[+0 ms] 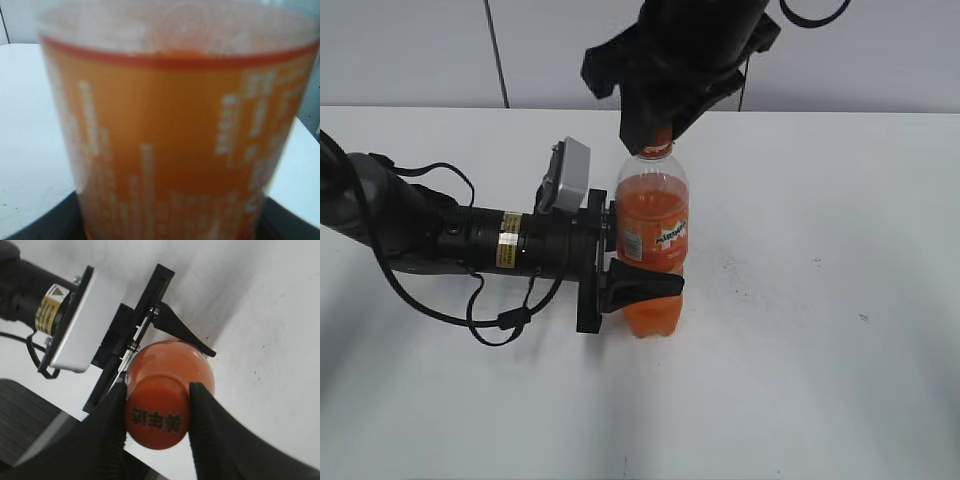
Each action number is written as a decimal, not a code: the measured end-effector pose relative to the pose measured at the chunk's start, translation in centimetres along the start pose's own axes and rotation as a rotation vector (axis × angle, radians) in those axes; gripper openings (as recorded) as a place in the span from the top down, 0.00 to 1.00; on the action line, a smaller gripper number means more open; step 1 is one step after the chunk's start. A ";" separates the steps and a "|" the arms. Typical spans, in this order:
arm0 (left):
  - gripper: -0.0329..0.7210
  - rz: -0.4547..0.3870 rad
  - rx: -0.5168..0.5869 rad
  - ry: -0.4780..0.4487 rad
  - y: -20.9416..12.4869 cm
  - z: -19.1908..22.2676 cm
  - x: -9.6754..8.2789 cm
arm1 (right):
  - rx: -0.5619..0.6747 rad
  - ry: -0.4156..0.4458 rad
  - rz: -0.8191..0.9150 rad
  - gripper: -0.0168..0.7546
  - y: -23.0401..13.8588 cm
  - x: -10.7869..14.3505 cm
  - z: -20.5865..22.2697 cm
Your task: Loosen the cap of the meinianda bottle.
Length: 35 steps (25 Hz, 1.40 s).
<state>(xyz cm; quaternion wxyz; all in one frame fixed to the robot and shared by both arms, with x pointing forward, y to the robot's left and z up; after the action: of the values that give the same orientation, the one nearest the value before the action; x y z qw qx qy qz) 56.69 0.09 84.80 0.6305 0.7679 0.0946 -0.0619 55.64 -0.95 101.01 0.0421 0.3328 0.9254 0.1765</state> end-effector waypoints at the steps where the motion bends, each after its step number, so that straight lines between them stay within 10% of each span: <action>1: 0.42 0.000 0.001 -0.001 0.0 0.0 0.0 | -0.001 0.006 -0.067 0.61 0.0 0.1 0.0; 14: 0.42 -0.007 -0.002 0.018 0.0 0.0 0.3 | 0.019 -0.045 -0.705 0.62 0.0 -0.8 0.0; 35: 0.42 0.002 0.008 -0.001 -0.1 0.1 0.0 | 0.001 -0.034 -0.810 0.63 -0.3 -0.3 -1.3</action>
<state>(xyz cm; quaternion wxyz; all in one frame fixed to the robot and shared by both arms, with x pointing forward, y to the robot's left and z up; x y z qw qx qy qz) 56.63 0.04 84.68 0.6276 0.7705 0.0932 -0.0621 55.42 -1.75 102.09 0.1236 -0.0561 0.9809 0.1396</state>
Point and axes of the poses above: a point on each arm's last joint axis where the gripper is mounted, z pointing out along that axis toward the gripper, x along the wrist's bending axis when the last joint is at zero, y = z × x, the point moved 9 cm from there along z, pointing out along that axis toward the gripper, and after that the axes turned 11 degrees about -z, right-handed, at the moved point
